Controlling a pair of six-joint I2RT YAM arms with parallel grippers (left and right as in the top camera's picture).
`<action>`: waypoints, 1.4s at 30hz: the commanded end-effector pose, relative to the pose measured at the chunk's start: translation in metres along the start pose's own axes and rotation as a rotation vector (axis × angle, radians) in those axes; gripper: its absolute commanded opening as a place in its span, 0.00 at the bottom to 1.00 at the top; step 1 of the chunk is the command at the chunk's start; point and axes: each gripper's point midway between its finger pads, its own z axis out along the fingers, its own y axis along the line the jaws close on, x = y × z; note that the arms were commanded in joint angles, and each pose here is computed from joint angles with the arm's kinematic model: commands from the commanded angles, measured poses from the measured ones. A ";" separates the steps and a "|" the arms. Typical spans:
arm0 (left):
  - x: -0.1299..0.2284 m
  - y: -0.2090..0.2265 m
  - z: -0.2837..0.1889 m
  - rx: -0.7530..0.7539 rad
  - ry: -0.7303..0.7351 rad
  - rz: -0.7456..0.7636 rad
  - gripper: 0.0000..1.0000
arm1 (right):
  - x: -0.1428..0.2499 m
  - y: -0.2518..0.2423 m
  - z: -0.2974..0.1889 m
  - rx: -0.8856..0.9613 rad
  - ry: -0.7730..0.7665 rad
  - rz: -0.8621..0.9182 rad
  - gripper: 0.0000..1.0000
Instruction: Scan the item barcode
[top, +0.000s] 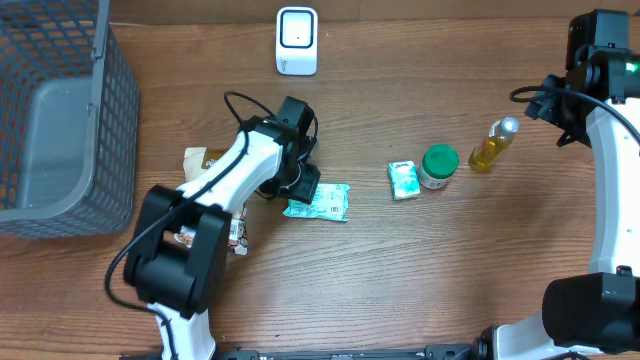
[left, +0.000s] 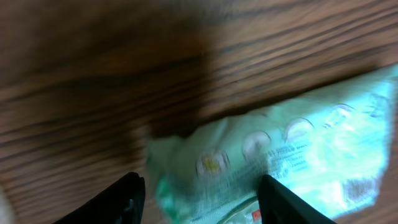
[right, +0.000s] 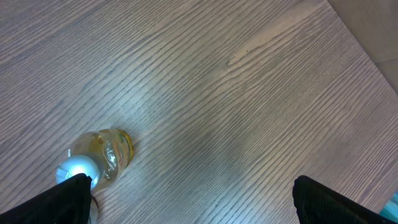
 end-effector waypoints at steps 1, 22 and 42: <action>0.009 -0.005 0.018 0.040 0.061 -0.015 0.57 | -0.003 0.000 -0.002 -0.003 -0.012 0.012 1.00; -0.014 -0.015 -0.037 0.061 -0.080 0.004 0.04 | -0.003 0.000 -0.002 -0.003 -0.012 0.012 1.00; 0.015 -0.071 -0.100 0.375 -0.083 0.075 0.04 | -0.003 0.000 -0.002 -0.003 -0.012 0.012 1.00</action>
